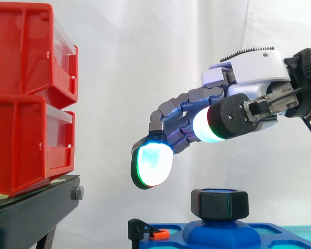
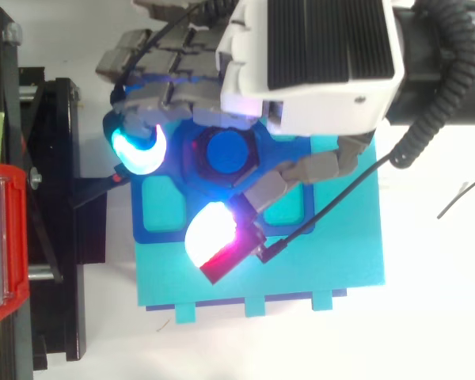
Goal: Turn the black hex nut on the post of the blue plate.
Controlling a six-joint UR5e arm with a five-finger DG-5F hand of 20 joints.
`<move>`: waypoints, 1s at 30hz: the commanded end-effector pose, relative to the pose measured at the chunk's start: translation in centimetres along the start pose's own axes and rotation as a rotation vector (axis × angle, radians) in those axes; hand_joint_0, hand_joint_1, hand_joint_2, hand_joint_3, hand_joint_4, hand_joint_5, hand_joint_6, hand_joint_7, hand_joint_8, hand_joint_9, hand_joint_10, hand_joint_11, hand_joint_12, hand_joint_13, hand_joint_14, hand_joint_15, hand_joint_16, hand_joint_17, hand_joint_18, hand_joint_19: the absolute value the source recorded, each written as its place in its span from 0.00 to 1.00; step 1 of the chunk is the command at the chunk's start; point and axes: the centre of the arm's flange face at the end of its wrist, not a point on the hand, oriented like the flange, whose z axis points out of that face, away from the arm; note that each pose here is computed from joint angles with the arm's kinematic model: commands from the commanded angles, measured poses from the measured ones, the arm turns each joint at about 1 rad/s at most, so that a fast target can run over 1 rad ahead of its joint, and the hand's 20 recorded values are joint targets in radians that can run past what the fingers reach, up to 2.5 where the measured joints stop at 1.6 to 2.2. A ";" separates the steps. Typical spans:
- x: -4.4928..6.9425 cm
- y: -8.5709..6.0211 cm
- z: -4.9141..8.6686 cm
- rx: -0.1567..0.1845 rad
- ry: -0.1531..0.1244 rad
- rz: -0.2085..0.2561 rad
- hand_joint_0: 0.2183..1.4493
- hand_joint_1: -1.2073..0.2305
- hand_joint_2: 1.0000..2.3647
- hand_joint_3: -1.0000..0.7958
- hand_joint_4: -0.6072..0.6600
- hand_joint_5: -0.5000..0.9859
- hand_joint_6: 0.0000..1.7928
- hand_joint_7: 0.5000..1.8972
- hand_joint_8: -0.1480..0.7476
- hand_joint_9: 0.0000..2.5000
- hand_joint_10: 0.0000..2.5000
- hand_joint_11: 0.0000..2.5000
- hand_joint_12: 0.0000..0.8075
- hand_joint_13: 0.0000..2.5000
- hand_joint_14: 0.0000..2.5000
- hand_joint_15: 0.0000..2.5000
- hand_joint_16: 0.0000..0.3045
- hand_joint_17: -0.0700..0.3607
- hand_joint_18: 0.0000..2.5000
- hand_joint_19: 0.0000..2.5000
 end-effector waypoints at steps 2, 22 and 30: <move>0.6 1.2 0.2 0.006 0.003 -0.001 0.17 0.52 0.00 0.28 0.66 0.20 0.28 0.33 0.46 0.11 0.00 0.00 0.49 0.08 0.00 0.00 0.22 0.51 0.04 0.05; 1.8 1.9 -0.4 0.025 0.081 -0.014 0.18 0.52 0.00 0.28 0.66 0.21 0.28 0.38 0.46 0.11 0.00 0.00 0.49 0.08 0.00 0.00 0.21 0.50 0.04 0.05; 2.1 1.7 -0.8 0.037 0.109 -0.021 0.18 0.52 0.00 0.28 0.66 0.21 0.28 0.38 0.46 0.11 0.00 0.00 0.49 0.08 0.00 0.00 0.21 0.50 0.04 0.05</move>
